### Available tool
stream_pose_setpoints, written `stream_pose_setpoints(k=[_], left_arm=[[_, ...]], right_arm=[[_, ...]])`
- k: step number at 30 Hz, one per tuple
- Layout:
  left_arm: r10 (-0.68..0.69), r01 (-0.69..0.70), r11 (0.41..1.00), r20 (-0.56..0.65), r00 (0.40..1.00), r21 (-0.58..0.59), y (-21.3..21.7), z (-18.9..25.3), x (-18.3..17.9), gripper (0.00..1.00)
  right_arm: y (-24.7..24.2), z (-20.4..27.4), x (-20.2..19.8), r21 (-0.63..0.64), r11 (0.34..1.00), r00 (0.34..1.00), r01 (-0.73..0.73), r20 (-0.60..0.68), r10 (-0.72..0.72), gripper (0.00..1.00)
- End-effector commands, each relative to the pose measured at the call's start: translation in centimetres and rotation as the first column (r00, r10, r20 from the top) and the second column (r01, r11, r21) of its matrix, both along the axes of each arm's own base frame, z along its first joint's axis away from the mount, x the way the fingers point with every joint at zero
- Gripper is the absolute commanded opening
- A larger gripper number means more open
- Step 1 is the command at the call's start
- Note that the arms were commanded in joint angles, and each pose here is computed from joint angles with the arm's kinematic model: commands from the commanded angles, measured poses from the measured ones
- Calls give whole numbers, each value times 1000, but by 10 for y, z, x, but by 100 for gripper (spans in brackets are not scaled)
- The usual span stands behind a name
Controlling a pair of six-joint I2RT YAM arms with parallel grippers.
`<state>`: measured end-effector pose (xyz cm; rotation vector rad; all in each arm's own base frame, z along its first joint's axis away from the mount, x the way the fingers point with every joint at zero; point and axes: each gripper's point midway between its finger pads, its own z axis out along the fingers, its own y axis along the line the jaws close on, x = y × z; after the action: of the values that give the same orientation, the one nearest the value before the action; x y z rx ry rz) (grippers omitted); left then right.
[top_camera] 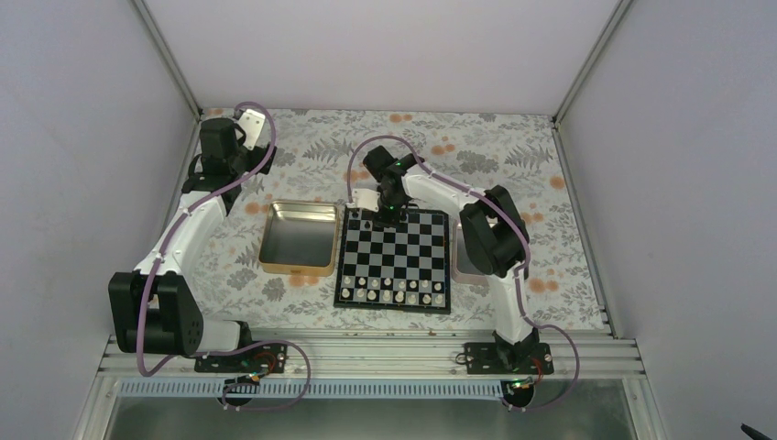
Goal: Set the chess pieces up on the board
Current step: Place the chess piece on the chessboard.
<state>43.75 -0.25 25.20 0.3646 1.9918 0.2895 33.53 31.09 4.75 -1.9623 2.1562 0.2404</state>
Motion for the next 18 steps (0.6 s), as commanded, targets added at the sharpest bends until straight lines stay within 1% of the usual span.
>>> stream_pose_setpoints(k=[1,13,16,18], left_arm=[[-12,12,1000,29,1000,-9,-1,9,-1,100],[-21,21,1000,24,999,-10,-2,7,-1,100],[-24,25,1000,23,999,-10,-3,7,-1,100],[-25,25,1000,21,999,-10,-3,6,-1,100]], right_arm=[[6,-7,-5,5,1000,1000,-10,-26,10,10],[6,-8,-6,-2,1000,999,-6,-35,6,12],[7,-5,-5,4,1000,999,-1,-33,2,15],[8,-1,-5,12,1000,1000,2,-29,-2,19]])
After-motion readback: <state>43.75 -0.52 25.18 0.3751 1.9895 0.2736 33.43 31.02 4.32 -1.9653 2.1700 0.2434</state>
